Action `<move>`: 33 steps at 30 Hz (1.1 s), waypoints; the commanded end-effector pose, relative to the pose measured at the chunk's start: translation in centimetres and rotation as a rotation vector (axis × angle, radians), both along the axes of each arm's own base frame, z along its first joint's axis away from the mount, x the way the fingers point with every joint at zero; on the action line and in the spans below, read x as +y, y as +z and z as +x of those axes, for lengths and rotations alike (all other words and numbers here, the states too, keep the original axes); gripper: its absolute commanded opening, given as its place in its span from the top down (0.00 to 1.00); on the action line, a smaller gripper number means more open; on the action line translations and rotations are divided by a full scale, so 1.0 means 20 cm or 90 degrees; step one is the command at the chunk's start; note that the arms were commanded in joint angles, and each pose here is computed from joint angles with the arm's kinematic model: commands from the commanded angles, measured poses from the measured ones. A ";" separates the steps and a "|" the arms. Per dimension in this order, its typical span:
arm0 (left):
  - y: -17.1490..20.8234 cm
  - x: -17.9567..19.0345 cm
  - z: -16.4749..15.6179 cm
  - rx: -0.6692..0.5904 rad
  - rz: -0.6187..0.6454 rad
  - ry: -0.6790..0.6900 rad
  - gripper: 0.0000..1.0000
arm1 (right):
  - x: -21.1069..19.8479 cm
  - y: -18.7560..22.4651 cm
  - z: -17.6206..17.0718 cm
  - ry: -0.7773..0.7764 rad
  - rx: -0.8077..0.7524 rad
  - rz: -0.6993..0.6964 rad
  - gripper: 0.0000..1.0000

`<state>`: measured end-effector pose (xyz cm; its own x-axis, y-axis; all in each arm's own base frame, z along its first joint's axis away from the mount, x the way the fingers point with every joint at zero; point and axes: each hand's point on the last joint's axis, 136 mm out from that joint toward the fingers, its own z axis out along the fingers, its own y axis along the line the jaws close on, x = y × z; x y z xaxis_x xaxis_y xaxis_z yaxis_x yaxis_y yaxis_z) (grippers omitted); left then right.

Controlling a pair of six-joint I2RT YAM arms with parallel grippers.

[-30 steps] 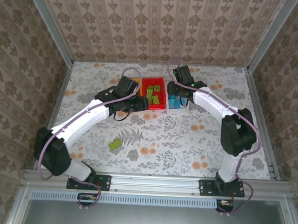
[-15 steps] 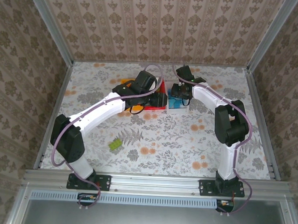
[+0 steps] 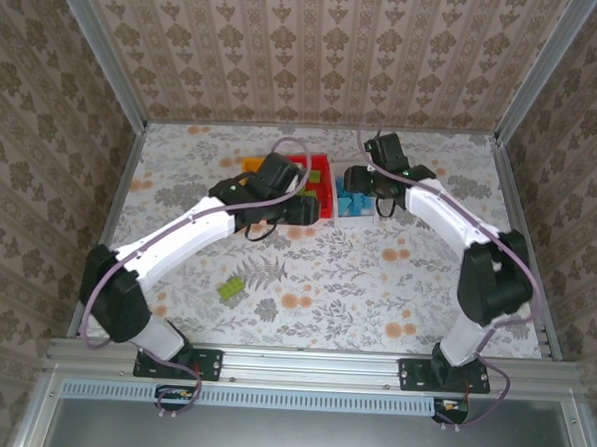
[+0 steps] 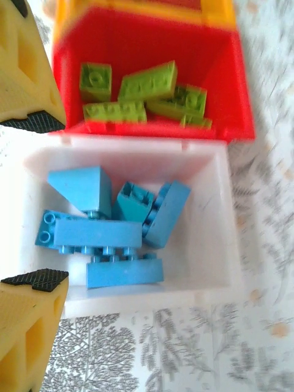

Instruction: Sort the legos into containers by color

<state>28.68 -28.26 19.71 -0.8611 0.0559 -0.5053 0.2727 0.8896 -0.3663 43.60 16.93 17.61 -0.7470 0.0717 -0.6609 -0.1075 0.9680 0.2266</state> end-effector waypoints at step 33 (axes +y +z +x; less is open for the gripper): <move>-0.82 0.73 -0.40 0.312 0.168 0.178 0.16 | 0.63 -0.03 -1.01 0.477 -0.097 0.089 0.21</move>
<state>21.92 -12.59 3.95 -0.9803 -0.1784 -0.0846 -0.1698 0.9804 -0.1001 23.67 29.43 16.57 -0.5317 -0.3486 -0.7718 -0.7631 0.5925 0.2581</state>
